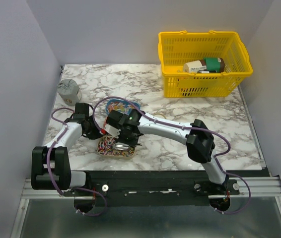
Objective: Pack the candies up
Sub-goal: Scoop the fake candies from the storage box.
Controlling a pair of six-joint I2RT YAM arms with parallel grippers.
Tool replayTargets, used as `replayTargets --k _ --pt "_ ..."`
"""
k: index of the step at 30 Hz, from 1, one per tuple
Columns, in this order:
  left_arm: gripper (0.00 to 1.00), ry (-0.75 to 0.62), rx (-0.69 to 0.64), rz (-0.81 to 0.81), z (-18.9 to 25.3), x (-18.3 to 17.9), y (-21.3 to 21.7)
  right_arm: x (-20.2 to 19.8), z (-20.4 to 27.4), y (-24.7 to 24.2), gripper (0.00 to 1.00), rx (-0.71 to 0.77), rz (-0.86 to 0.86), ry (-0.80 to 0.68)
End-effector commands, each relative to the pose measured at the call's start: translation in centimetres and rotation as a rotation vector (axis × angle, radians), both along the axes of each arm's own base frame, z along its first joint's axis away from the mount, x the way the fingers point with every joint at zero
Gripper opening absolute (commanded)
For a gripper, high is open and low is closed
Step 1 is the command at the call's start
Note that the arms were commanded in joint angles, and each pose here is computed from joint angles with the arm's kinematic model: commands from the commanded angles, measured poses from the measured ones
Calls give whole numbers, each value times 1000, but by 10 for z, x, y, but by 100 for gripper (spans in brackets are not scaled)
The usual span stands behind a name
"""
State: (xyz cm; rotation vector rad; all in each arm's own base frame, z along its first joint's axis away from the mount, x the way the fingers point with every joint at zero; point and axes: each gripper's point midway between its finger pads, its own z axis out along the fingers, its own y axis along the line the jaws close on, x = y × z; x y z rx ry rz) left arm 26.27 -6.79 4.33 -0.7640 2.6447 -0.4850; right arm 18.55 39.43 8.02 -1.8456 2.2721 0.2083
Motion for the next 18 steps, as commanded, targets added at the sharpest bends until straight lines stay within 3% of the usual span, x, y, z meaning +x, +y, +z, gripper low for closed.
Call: replayTargets --k 1,6,11,13,18 --pt "18 0 20 -9 6 -5 1 5 -3 0 1 10 -20 -44" --pt "19 14 46 -4 8 -8 6 -1 -8 5 1 29 -9 -5" --pt "51 29 206 40 15 -11 37 1 -7 5 1 29 -16 -17" --pt "61 15 213 47 23 -12 40 2 -7 4 1 30 -15 -21" --pt "63 57 222 52 23 -24 42 2 -9 -1 1 18 -27 -29"
